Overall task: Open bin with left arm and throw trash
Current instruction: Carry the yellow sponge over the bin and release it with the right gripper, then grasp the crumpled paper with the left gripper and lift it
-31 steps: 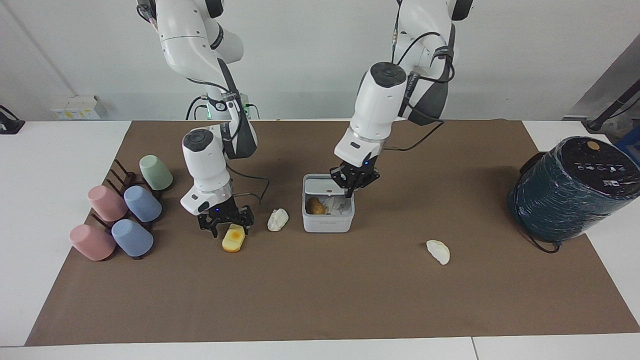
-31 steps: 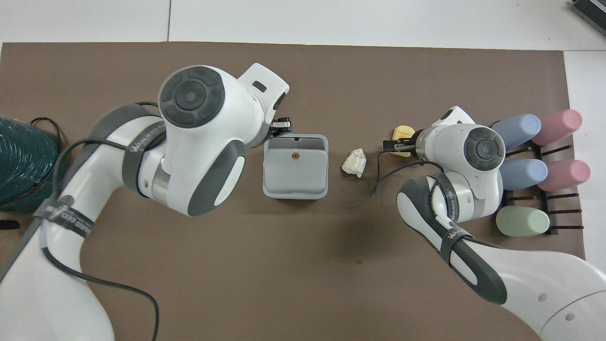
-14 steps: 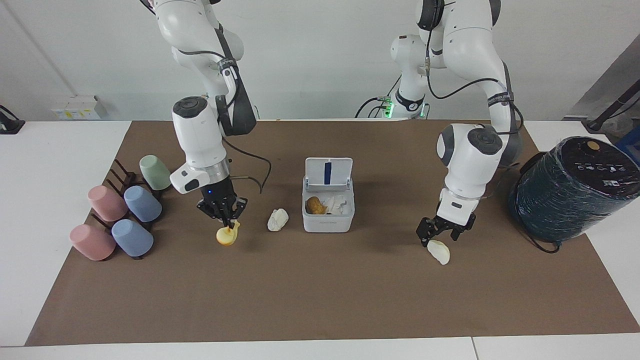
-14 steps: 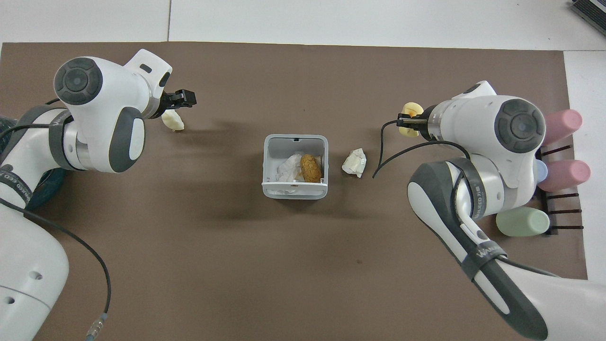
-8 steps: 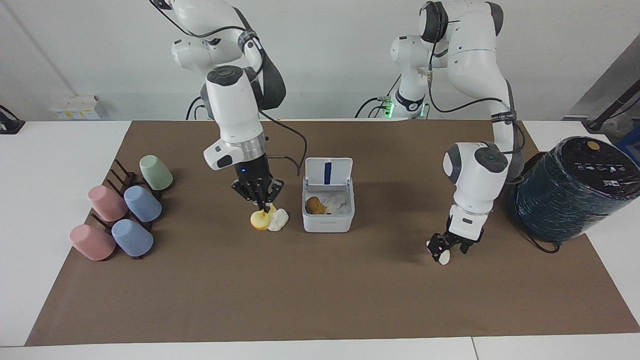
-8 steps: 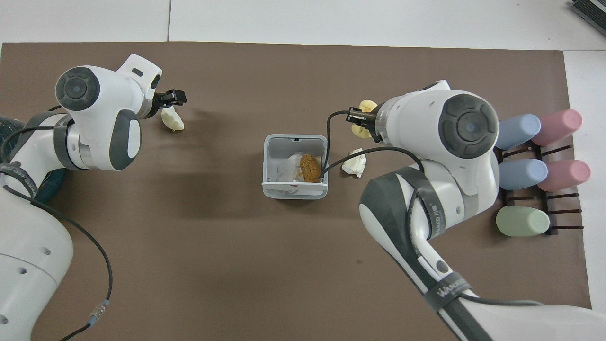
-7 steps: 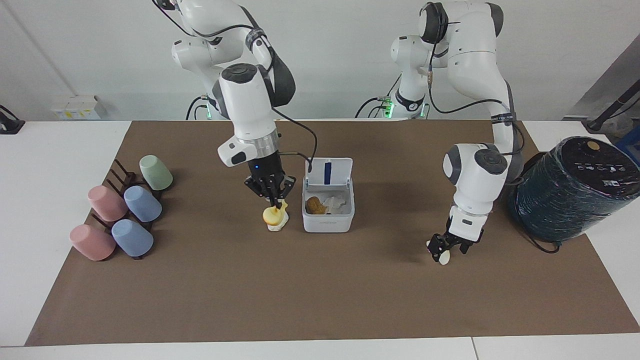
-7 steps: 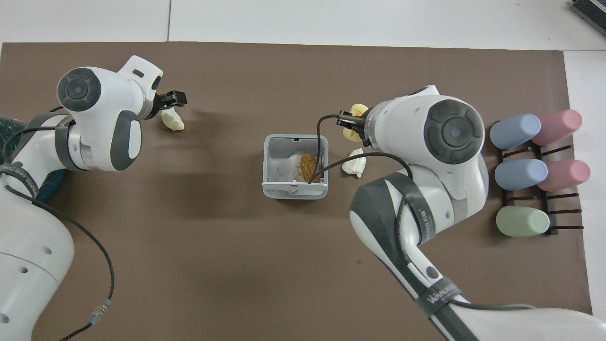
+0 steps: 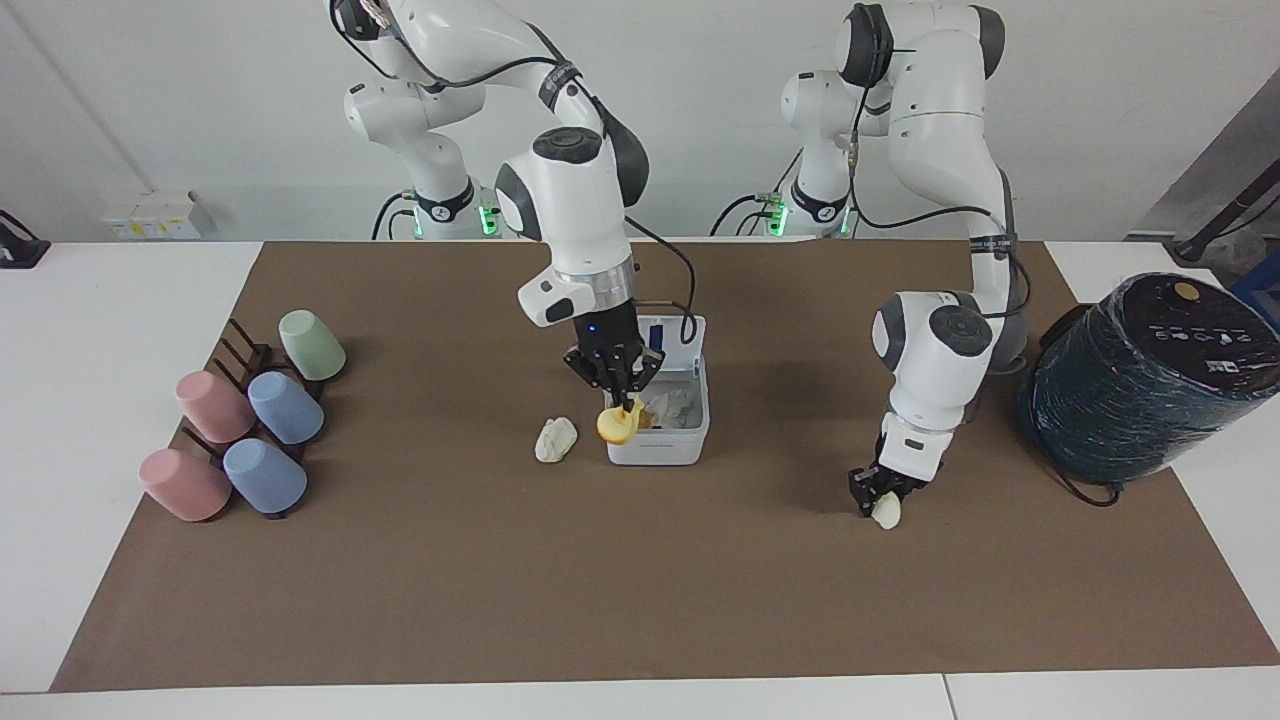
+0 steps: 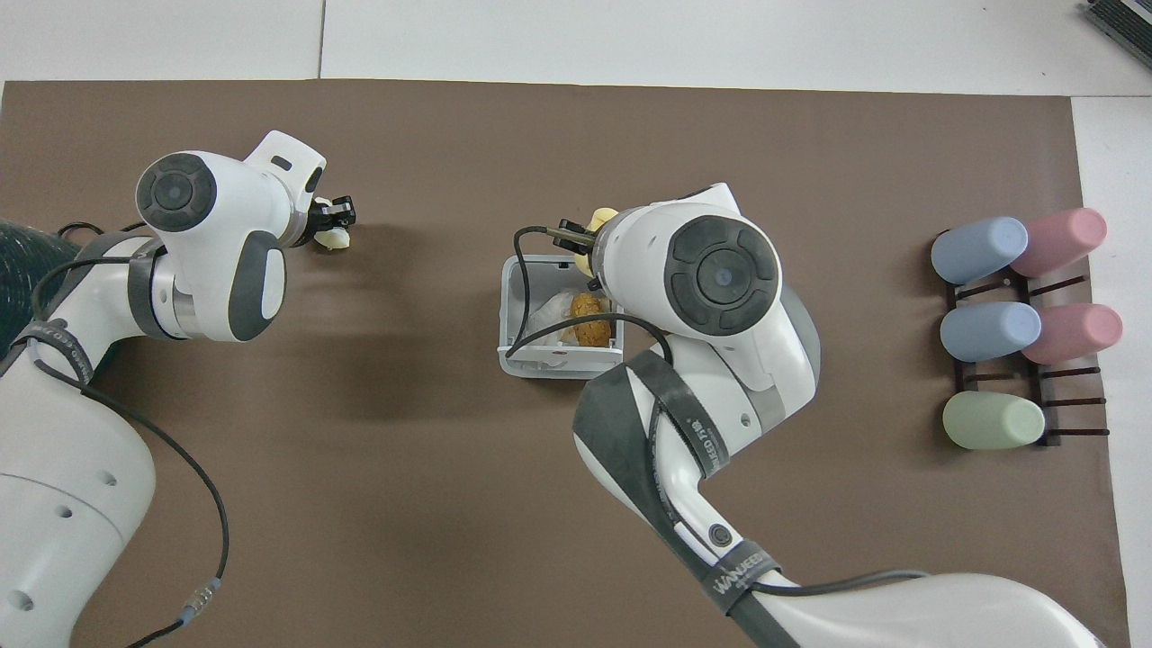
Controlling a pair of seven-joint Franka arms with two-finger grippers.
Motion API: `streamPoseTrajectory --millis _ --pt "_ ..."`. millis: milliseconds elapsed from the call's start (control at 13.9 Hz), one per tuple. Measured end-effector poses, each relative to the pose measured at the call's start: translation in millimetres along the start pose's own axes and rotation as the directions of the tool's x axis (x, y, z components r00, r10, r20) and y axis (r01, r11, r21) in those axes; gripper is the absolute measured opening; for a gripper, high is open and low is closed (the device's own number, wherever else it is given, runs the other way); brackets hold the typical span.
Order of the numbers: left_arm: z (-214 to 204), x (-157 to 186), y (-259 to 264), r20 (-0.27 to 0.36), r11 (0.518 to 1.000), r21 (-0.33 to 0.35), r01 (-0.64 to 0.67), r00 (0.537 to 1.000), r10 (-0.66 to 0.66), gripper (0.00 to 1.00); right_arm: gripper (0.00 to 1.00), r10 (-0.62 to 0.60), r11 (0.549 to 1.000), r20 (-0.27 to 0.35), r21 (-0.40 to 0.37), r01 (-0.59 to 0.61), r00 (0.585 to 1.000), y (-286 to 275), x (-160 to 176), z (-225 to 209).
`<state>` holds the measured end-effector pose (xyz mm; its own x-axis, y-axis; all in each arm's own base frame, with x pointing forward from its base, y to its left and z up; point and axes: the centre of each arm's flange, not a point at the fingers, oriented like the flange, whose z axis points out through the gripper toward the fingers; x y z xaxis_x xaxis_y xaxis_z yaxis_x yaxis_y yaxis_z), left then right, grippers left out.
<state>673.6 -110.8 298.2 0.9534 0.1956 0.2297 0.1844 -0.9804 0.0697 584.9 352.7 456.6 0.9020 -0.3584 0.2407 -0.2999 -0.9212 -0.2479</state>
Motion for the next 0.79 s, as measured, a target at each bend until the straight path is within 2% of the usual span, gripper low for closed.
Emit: streamPoseTrajectory --millis 144,359,431,574,718,790 --pt "-4.9 3.3 2.3 -0.008 1.000 -0.004 -0.001 1.000 0.001 0.22 0.08 -0.005 1.000 0.013 0.002 0.005 1.000 -13.9 -19.0 2.2" --pt "-26.2 17.5 12.5 0.006 1.000 -0.003 -0.007 1.000 0.007 0.19 0.12 -0.013 1.000 0.036 -0.017 0.013 0.999 -21.0 -33.8 5.1" --pt "-35.5 21.1 20.3 0.022 1.000 0.000 -0.016 1.000 0.016 0.19 0.18 -0.006 1.000 0.035 -0.017 0.006 0.999 -20.5 -32.9 4.9" --pt "-50.6 22.4 41.4 0.053 0.999 0.004 -0.034 0.998 0.033 0.18 0.39 0.012 1.000 0.031 -0.019 -0.011 0.999 -18.8 -29.6 4.3" --pt "-65.2 24.0 60.2 0.067 1.000 0.005 -0.031 0.997 0.031 0.11 0.59 0.016 1.000 0.028 -0.017 -0.015 0.999 -18.8 -27.5 2.7" --pt "-73.0 24.6 68.7 0.072 1.000 0.005 -0.028 0.997 0.028 0.11 0.71 0.016 1.000 0.027 -0.015 -0.016 1.000 -19.5 -27.0 1.5"
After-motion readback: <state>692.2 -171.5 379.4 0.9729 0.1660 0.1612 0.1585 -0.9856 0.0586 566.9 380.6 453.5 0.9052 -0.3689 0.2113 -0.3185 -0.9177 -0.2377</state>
